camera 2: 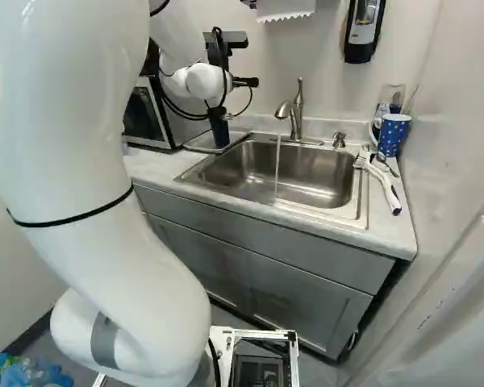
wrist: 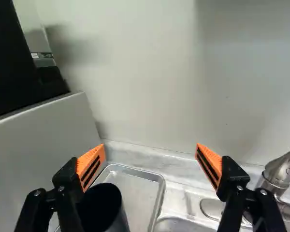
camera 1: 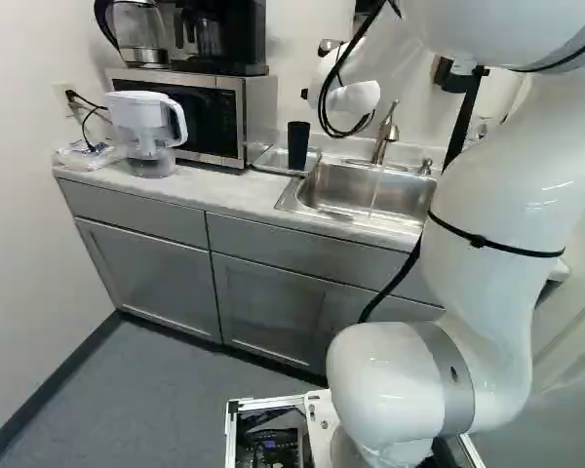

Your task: Rinse the cup and place it in the tray

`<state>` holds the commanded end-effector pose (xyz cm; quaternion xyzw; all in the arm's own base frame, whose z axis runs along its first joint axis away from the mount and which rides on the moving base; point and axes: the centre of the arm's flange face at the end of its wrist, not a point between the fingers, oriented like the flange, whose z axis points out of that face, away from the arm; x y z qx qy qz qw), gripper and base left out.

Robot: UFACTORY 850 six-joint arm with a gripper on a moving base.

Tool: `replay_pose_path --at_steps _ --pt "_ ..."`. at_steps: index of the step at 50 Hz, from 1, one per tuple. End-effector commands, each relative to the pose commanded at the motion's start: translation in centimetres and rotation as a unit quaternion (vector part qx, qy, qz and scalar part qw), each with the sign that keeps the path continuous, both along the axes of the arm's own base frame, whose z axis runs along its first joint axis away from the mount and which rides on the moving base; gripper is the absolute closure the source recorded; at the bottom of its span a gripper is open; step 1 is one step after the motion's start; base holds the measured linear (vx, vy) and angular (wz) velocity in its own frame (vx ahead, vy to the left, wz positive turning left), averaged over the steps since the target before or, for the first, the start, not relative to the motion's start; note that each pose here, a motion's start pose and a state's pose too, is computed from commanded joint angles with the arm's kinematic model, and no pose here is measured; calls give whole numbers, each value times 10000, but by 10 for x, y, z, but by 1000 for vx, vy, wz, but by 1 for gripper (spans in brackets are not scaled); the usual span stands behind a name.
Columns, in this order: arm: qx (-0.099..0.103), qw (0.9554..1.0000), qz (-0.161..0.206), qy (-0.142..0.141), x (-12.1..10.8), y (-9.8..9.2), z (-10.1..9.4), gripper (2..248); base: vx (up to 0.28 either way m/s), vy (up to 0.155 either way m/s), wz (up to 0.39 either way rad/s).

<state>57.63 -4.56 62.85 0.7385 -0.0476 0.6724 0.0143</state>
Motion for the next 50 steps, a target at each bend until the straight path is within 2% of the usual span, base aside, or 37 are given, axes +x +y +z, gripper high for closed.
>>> replay_pose_path --at_steps 28,50 --pt "2 9992 -394 14 -25 -42 1 3 0 0 0" --pt "3 9980 -627 20 -45 -65 1 3 0 0 0"
